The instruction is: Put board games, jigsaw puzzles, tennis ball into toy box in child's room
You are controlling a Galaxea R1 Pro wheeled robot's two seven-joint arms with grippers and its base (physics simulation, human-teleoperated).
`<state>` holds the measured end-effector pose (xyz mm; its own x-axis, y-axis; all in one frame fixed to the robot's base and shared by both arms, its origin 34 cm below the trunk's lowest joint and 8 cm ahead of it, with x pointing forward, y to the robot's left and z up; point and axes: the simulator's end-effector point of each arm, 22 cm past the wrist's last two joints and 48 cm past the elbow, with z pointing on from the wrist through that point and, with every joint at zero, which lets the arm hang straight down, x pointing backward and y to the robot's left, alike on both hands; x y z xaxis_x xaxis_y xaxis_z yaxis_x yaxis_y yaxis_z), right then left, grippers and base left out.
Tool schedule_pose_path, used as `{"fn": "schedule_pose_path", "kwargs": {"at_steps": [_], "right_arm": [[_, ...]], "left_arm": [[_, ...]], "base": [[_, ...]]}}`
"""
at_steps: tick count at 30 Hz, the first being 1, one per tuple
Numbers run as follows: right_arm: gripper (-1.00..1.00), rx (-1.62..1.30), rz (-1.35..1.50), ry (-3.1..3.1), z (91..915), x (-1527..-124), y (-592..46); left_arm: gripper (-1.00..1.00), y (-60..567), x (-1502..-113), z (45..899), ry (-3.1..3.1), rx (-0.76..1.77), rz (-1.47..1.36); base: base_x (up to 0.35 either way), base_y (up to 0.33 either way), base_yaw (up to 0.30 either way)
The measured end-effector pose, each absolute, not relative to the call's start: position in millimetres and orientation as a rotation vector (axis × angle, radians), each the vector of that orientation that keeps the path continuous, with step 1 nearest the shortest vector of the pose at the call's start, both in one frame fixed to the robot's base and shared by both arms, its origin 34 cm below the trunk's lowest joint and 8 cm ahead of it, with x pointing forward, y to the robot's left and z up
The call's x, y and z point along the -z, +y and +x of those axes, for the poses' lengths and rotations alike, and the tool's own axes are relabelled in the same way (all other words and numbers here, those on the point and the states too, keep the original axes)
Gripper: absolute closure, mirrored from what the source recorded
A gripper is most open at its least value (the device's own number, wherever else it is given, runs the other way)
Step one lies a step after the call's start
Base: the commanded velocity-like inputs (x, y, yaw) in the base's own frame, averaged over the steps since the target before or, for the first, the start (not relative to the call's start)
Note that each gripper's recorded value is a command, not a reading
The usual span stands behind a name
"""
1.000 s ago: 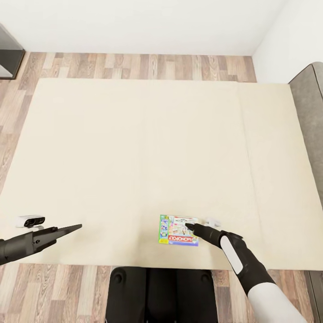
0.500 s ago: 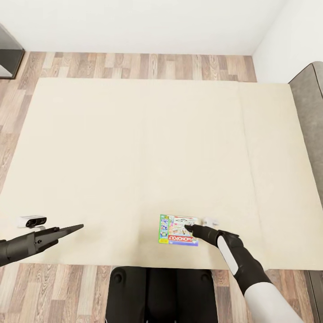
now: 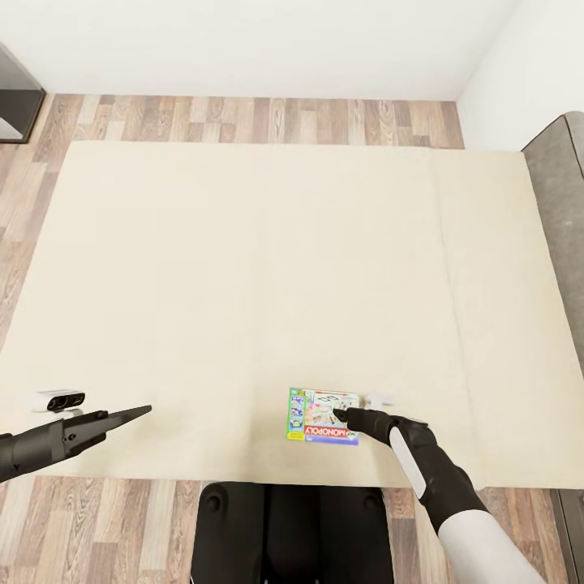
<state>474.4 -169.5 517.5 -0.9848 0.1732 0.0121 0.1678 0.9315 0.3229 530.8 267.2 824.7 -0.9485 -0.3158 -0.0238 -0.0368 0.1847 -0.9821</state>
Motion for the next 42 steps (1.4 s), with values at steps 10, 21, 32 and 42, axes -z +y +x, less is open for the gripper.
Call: {"fn": "schedule_pose_path", "kwargs": {"at_steps": [10, 21, 32, 42], "right_arm": [[-1.0, -0.547, 0.323, 3.055, 476, -521, -164], [-1.0, -0.587, 0.398, 3.038, 480, -524, -159], [-1.0, -0.627, 0.459, 3.009, 486, -527, -154], [-1.0, -0.627, 0.458, 3.008, 487, -528, -154]], "left_arm": [[-1.0, 267, -829, 533, 2.23, 1.842, -0.329], [-1.0, 267, -830, 533, 2.227, 1.842, -0.327], [-1.0, 267, -832, 534, 2.225, 1.84, -0.323], [-1.0, 267, -832, 535, 2.223, 1.841, -0.322]], "base": [[0.0, 0.0, 0.0], [0.0, 0.0, 0.0], [0.0, 0.0, 0.0], [0.0, 0.0, 0.0]]}}
